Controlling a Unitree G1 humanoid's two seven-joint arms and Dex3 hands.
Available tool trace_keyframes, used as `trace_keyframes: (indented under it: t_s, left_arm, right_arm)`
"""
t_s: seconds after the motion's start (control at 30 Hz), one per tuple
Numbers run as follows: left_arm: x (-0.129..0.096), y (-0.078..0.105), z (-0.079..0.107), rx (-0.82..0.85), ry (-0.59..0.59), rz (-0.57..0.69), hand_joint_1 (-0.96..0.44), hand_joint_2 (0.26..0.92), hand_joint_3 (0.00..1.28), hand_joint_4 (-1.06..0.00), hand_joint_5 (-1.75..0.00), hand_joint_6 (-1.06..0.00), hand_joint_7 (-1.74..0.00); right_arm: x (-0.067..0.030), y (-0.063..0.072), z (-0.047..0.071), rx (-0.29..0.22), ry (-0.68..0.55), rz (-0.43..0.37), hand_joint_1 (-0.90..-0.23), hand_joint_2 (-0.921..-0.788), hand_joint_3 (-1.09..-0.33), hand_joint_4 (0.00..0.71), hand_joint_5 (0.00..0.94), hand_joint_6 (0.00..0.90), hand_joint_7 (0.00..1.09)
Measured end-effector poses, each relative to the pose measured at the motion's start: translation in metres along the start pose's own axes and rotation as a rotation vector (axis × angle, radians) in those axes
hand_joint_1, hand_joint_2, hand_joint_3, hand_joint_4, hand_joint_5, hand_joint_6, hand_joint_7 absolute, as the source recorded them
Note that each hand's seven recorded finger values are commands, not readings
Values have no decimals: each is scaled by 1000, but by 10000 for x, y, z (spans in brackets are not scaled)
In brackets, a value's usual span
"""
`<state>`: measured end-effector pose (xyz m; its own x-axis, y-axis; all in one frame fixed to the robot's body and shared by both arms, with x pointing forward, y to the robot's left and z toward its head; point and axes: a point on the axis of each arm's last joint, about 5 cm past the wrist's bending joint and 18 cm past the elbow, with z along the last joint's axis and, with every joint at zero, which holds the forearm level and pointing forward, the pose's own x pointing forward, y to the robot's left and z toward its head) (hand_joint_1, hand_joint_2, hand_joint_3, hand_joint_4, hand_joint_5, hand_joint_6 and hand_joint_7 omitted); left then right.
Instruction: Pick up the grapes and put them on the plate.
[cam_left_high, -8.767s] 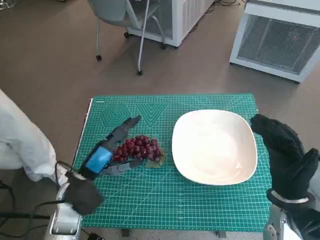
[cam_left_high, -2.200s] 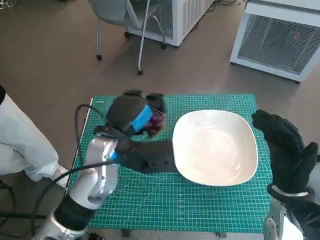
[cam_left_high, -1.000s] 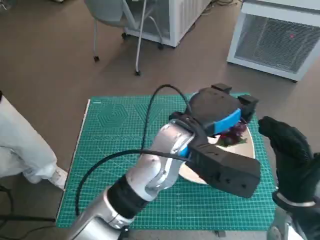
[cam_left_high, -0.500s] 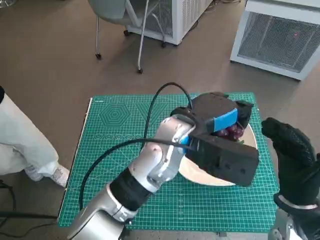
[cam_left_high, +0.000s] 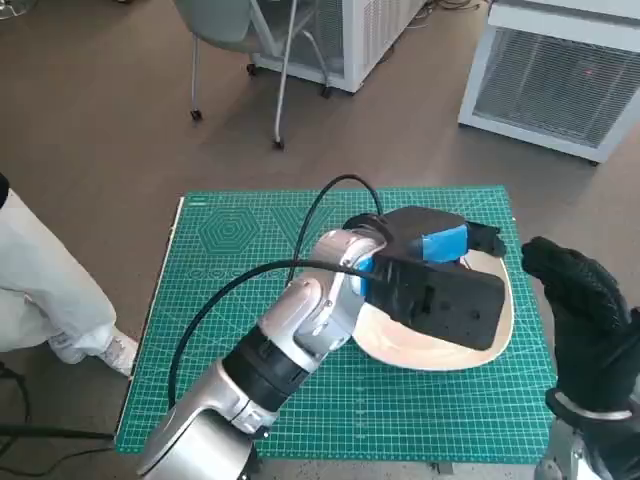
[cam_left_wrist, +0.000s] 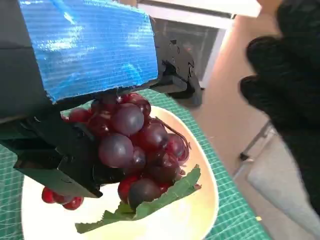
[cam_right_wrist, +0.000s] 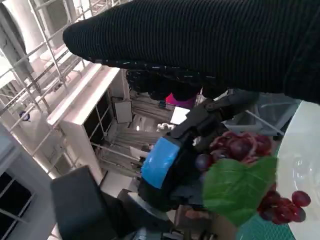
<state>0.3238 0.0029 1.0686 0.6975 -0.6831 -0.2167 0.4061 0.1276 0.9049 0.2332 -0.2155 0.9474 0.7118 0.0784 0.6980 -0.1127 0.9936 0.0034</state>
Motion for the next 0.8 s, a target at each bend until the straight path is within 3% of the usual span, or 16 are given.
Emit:
trace_keyframes:
  t_s: [0.3, 0.53, 0.8]
  left_arm:
    - [-22, -16, -39, -25, -107, 97, -339, 886, 32, -2, -4, -122, -1]
    - [-56, -96, -175, -92, -169, 160, -350, 903, 26, 1, 1, -141, -12]
    - [-204, -94, -454, -212, -204, 228, -354, 918, 29, -20, -9, -200, -37]
  right_arm:
    - [-1, 7, -5, 5, 3, -1, -478, -921, -540, 533, 1, 187, 573]
    - [0, 12, -7, 8, 6, 0, -479, -921, -541, 532, 1, 185, 575]
    - [6, 17, 1, 10, 7, 2, -474, -921, -541, 533, 1, 185, 578]
